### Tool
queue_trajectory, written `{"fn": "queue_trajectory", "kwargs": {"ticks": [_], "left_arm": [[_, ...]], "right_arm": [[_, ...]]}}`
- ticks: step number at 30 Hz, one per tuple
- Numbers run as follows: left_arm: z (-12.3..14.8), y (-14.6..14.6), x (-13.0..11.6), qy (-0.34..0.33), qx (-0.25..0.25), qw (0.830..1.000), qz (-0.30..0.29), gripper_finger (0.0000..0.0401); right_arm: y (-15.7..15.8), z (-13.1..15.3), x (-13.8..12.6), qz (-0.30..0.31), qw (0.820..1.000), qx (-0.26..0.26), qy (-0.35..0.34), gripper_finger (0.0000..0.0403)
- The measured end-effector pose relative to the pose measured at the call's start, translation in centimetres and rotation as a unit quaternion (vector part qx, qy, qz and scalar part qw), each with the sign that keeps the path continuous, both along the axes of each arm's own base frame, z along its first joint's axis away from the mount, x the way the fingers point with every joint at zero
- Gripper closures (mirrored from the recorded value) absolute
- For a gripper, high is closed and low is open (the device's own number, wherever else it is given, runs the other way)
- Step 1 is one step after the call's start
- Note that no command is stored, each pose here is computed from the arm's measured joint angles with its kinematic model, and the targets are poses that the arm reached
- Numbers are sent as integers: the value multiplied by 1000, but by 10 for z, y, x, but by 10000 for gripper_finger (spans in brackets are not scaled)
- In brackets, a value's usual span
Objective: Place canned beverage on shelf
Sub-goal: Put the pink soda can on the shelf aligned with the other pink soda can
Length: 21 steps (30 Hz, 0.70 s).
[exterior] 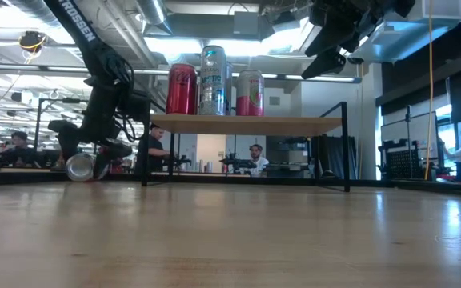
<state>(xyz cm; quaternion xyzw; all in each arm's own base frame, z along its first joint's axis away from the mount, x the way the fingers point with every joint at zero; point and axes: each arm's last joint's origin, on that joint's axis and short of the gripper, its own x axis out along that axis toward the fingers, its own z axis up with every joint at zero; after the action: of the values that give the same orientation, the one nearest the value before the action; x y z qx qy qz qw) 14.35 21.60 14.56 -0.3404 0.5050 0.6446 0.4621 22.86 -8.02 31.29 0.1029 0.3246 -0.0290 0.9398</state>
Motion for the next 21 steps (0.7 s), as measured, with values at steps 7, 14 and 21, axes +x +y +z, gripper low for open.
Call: {"fn": "queue_trajectory", "kwargs": {"ticks": [7,14,21], "left_arm": [[0,-1,0,-2,-7,1000,0,130],[15,-15,-3,-42,-45,998,6,130],[31,-42,-1,-52,-103,993,-8,130]], "right_arm": [[0,0,0,0,1000,0,0,52],[0,0,0,-1,1000,-1,1,52],[0,0,0,-1,1000,-1,1,52]]}}
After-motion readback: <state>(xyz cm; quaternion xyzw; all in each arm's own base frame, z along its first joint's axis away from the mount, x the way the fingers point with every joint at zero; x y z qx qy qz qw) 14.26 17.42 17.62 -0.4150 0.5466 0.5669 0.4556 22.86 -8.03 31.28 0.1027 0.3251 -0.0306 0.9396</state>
